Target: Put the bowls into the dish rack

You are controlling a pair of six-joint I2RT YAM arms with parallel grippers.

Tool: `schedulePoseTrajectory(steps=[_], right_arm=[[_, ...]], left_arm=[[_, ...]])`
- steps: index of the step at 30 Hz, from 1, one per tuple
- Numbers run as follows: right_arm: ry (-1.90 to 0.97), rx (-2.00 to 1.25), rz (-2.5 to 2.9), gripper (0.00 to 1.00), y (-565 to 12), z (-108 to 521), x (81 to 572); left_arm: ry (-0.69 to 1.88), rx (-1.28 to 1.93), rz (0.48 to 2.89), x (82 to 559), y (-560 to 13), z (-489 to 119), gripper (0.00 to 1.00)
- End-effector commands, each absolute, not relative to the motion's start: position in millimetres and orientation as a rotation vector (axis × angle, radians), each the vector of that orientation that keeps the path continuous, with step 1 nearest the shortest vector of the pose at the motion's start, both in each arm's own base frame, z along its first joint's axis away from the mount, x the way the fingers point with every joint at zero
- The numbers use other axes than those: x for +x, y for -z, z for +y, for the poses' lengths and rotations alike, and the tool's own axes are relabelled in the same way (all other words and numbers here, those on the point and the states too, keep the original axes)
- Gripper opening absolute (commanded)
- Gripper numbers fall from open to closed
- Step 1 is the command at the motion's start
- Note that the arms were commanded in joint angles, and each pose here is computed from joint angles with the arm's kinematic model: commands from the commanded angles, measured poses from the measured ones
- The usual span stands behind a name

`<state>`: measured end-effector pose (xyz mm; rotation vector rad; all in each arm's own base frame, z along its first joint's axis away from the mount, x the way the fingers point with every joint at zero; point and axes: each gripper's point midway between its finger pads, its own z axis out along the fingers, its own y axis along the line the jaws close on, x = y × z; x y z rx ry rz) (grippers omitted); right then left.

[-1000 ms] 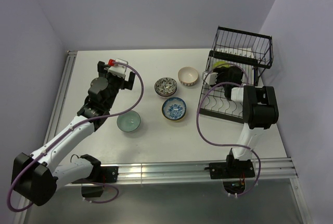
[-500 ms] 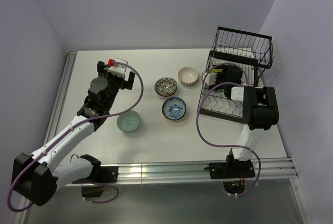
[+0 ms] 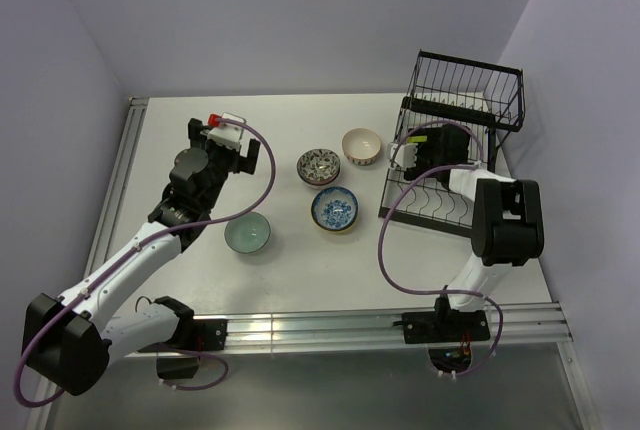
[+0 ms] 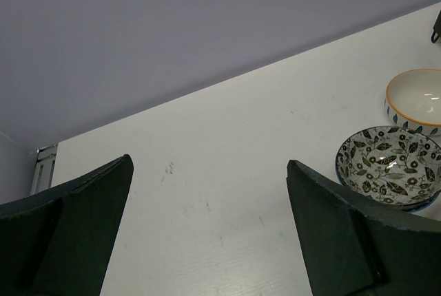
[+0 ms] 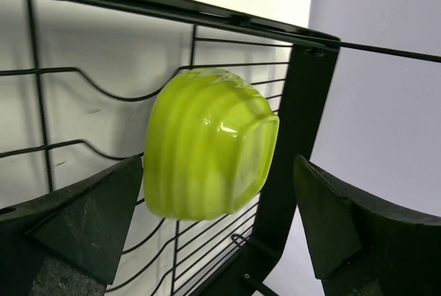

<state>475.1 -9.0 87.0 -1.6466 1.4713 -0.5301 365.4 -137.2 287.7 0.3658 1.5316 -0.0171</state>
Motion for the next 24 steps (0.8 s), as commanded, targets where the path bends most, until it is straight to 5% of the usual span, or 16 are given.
schedulePoseTrajectory(steps=[1,18,22,24], right_arm=[[0.514,-1.686,1.427,0.96,-108,-1,471],[0.360,-1.713,1.470,0.84,-122,17,410],[0.354,-1.701,1.498,0.58,-129,15,397],[0.372,-1.728,1.546,0.32,-122,5,394]], left_arm=[[0.059,0.347,1.485,361,-308,-139,0.99],[0.083,0.361,1.501,356,-304,-141,0.99],[0.104,0.366,1.496,355,-306,-144,1.00],[0.109,0.367,1.488,356,-309,-146,0.99]])
